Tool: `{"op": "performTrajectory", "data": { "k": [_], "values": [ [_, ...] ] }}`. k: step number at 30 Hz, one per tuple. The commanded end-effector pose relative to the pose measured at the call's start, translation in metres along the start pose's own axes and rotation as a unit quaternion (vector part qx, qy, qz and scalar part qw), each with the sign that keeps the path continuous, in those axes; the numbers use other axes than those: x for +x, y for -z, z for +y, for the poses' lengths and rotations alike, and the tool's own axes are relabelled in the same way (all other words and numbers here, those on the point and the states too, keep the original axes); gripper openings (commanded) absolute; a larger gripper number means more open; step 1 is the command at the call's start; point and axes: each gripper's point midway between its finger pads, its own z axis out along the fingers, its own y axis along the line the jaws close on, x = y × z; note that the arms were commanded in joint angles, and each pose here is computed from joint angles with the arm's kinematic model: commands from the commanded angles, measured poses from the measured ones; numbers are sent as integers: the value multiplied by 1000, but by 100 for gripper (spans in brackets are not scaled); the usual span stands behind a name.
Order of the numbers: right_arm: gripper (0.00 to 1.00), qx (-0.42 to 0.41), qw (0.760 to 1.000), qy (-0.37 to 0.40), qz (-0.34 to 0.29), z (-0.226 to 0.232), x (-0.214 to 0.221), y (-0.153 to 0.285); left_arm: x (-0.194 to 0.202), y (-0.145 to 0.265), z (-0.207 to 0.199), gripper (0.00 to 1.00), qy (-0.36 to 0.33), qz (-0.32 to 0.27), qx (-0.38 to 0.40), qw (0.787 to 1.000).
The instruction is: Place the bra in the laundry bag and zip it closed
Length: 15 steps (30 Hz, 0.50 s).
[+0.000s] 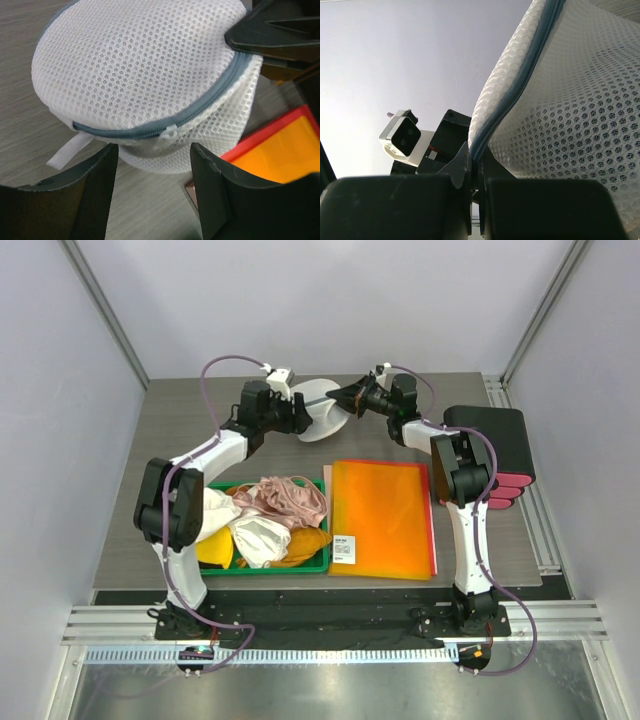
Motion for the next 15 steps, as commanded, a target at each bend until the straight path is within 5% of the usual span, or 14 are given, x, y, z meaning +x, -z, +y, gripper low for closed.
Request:
{"op": "performTrajectory", "data": {
  "k": [1, 6, 15],
  "values": [
    [1, -24, 999, 39, 17, 26, 8, -1, -37, 36, -27, 61, 3, -56, 81, 995],
    [1, -27, 999, 41, 17, 30, 8, 0, -41, 48, -26, 70, 10, -68, 91, 993],
    [1, -35, 998, 40, 18, 34, 9, 0, -47, 30, -15, 60, 38, -53, 65, 996]
  ]
}}
